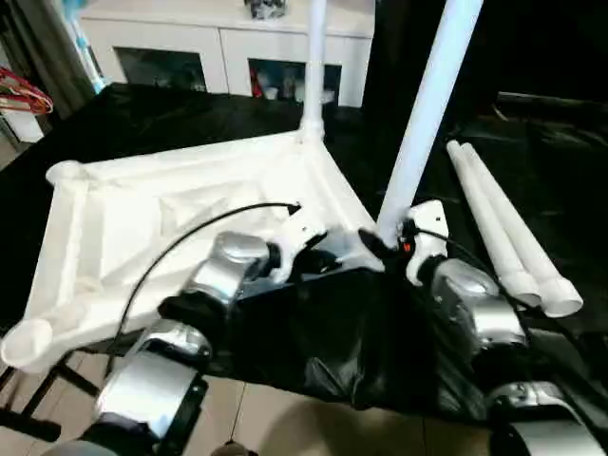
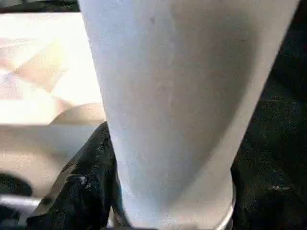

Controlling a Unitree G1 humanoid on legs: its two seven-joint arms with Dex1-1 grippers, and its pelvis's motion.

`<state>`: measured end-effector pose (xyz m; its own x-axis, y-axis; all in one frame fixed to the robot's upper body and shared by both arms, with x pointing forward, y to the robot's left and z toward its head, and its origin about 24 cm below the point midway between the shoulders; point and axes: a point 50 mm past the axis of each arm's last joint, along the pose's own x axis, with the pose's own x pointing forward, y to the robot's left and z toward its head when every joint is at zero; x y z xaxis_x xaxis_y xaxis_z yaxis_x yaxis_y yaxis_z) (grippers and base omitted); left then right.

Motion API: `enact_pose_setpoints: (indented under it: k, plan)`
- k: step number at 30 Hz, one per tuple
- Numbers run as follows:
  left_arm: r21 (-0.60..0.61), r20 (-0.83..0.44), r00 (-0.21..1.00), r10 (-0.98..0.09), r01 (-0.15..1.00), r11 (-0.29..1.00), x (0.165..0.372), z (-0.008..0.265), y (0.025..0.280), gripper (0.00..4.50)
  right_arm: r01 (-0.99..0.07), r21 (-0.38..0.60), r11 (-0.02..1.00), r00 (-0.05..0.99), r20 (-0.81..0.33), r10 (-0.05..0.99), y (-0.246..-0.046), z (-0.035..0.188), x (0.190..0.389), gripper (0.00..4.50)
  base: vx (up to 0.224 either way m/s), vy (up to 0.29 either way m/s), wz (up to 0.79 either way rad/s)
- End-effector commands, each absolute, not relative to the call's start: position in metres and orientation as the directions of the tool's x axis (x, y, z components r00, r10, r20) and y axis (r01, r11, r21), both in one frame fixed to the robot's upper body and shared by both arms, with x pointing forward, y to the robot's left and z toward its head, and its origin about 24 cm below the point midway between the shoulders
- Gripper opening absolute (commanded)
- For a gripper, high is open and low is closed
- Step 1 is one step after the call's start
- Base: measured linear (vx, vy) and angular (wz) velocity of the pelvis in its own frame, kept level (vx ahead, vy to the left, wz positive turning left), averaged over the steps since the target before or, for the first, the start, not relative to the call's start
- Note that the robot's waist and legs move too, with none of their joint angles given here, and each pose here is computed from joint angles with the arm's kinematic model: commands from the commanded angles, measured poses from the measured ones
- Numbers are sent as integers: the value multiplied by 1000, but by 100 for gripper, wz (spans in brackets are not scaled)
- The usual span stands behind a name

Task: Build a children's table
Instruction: Rotate leg to tighten

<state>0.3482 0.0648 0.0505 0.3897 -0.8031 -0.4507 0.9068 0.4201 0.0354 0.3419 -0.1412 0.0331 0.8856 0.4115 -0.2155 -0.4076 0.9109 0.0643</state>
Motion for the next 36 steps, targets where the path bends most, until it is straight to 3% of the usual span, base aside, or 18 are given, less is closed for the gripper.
enact_pose_setpoints:
  k: [1,7,9,10,11,13,16,19,24,25,28,36]
  plan:
    - [77,-320,414,-852,908,412,354,79,31,0,-515,134,846,800,-280,531,-98,11,328,323,0,0,0]
    - [77,-320,364,-875,930,359,350,76,35,0,-550,129,825,784,-260,564,-101,16,330,385,0,0,0]
    - [67,-312,336,-889,941,332,348,77,40,0,-577,130,806,768,-250,590,-104,19,330,385,0,0,0]
    - [53,-308,286,-907,957,284,345,77,46,0,-668,116,735,703,-228,674,-108,23,326,385,0,0,0]
    - [53,-308,286,-907,957,284,345,77,46,0,-668,116,735,703,-228,674,-108,23,326,385,0,0,0]
    - [42,-311,218,-925,975,216,341,77,54,0,-777,95,622,595,-208,776,-112,28,318,385,0,0,0]
    - [33,-319,184,-930,982,183,339,76,59,0,-821,81,565,541,-206,815,-115,30,314,385,0,0,0]
    - [16,-347,131,-929,991,134,337,74,71,0,-910,76,408,384,-218,897,-124,36,302,385,0,0,0]
    - [0,-377,98,-921,994,106,337,72,83,0,-955,94,282,253,-244,936,-132,38,292,385,0,0,0]
    - [-5,-388,88,-918,995,98,337,72,87,0,-966,100,239,207,-254,945,-133,38,288,358,0,0,0]
    - [-8,-399,81,-913,996,92,337,72,92,0,-973,112,203,167,-268,949,-133,37,283,343,0,0,0]
    - [-12,-396,90,-914,995,103,337,71,93,0,-970,132,205,166,-260,951,-127,33,279,290,0,0,0]
